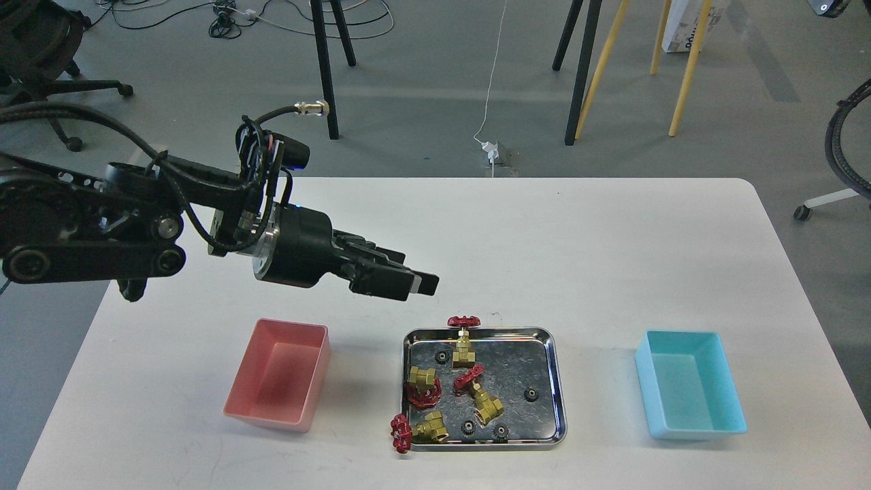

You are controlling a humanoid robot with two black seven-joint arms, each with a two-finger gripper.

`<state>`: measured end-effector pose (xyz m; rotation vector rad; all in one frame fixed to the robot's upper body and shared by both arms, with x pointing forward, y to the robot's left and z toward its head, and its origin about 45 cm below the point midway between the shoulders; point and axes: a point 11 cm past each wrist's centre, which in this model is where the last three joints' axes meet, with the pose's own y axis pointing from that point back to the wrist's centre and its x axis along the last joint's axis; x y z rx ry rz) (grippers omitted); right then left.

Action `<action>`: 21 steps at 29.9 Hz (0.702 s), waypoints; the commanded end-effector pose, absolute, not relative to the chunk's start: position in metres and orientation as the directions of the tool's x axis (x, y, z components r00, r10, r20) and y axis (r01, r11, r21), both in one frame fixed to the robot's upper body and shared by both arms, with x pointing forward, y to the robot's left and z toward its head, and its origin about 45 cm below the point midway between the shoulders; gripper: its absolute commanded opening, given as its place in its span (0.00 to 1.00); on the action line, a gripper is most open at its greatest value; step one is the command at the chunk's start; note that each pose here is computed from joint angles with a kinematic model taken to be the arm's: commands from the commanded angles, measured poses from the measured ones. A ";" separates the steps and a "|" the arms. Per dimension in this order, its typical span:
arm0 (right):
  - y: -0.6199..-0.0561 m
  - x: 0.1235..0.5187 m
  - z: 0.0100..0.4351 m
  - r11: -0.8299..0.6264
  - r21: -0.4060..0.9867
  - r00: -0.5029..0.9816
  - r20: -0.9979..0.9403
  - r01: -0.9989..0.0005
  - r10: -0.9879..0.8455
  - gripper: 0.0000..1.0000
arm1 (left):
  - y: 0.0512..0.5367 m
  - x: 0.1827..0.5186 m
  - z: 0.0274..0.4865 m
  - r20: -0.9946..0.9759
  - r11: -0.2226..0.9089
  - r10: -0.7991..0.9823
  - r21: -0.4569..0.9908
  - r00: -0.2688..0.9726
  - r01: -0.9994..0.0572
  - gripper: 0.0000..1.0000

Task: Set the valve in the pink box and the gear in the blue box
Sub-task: 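Swing the left arm down toward the metal tray of valves, then lower the left gripper onto a red-handled brass valve and close it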

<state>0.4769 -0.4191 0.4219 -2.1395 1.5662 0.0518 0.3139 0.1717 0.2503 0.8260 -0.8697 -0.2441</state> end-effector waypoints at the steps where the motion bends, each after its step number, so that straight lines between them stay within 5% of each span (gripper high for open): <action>1: -0.423 0.475 0.418 -0.219 -0.349 0.333 -0.308 -0.911 -0.891 0.99 | 0.174 0.317 0.228 0.573 0.604 -0.632 0.786 0.522 -0.131 0.85; 21: -0.425 0.473 0.395 -0.212 -0.311 0.313 -0.327 -0.927 -0.892 0.99 | 0.166 0.291 0.156 0.549 0.617 -0.652 0.785 0.523 -0.054 0.85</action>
